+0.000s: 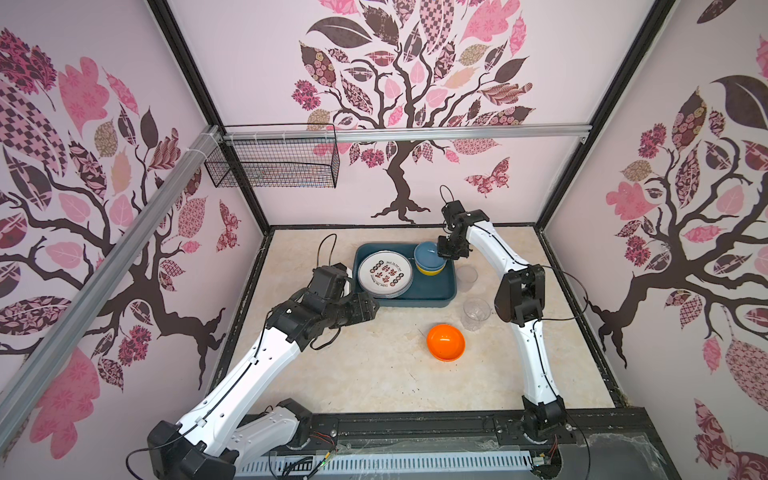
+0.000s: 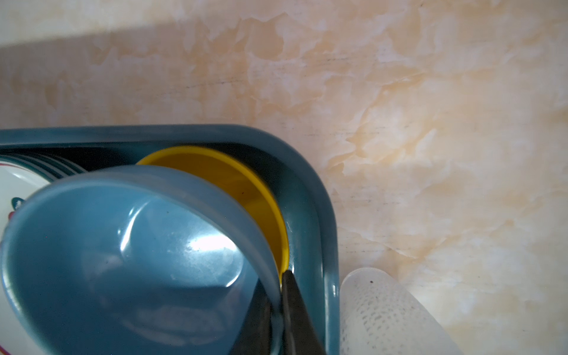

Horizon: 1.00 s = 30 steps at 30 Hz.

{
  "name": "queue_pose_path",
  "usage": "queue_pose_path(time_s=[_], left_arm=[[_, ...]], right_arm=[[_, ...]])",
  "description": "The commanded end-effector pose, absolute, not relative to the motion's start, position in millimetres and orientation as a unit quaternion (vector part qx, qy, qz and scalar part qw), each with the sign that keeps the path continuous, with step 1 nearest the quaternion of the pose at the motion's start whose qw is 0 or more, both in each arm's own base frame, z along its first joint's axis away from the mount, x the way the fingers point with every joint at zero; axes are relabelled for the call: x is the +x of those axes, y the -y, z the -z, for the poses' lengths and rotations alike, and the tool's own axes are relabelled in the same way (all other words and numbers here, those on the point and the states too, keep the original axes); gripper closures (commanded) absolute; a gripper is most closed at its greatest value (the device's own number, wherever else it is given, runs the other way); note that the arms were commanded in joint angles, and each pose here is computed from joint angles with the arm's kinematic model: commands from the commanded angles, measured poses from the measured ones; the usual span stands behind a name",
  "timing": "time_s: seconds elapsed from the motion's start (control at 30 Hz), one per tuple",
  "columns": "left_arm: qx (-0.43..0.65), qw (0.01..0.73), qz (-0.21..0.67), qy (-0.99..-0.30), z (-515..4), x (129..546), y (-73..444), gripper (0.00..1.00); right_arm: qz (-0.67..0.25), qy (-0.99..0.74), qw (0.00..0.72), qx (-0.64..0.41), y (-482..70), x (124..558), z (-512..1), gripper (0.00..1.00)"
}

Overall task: Place the mixed dishes into the plastic bin
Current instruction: 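Lower the grey-blue bowl into the bin beside the yellow bowl, then open the right gripper and move it toward the orange bowl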

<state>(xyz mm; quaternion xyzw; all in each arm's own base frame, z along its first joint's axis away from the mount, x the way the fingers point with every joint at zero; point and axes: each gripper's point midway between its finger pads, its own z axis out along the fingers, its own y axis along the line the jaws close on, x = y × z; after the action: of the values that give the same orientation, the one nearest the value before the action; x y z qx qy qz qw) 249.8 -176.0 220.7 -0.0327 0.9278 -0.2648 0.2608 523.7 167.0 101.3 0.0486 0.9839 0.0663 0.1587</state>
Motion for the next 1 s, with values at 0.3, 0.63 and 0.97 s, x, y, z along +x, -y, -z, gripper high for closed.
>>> queue_pose_path(time_s=[0.3,0.63,0.97], left_arm=[[-0.037,0.261,0.271,-0.926,-217.2,246.4,174.5,0.23],[-0.038,0.26,0.275,-0.925,-216.6,244.7,174.6,0.23],[-0.041,0.254,0.278,-0.925,-213.2,242.7,175.4,0.23]], right_arm=[[-0.056,-0.985,0.157,0.048,-162.7,528.4,-99.4,0.89],[-0.045,-0.989,0.133,0.049,-161.4,526.6,-74.7,0.88],[-0.056,-0.985,0.156,0.055,-162.9,530.9,-95.5,0.73]])
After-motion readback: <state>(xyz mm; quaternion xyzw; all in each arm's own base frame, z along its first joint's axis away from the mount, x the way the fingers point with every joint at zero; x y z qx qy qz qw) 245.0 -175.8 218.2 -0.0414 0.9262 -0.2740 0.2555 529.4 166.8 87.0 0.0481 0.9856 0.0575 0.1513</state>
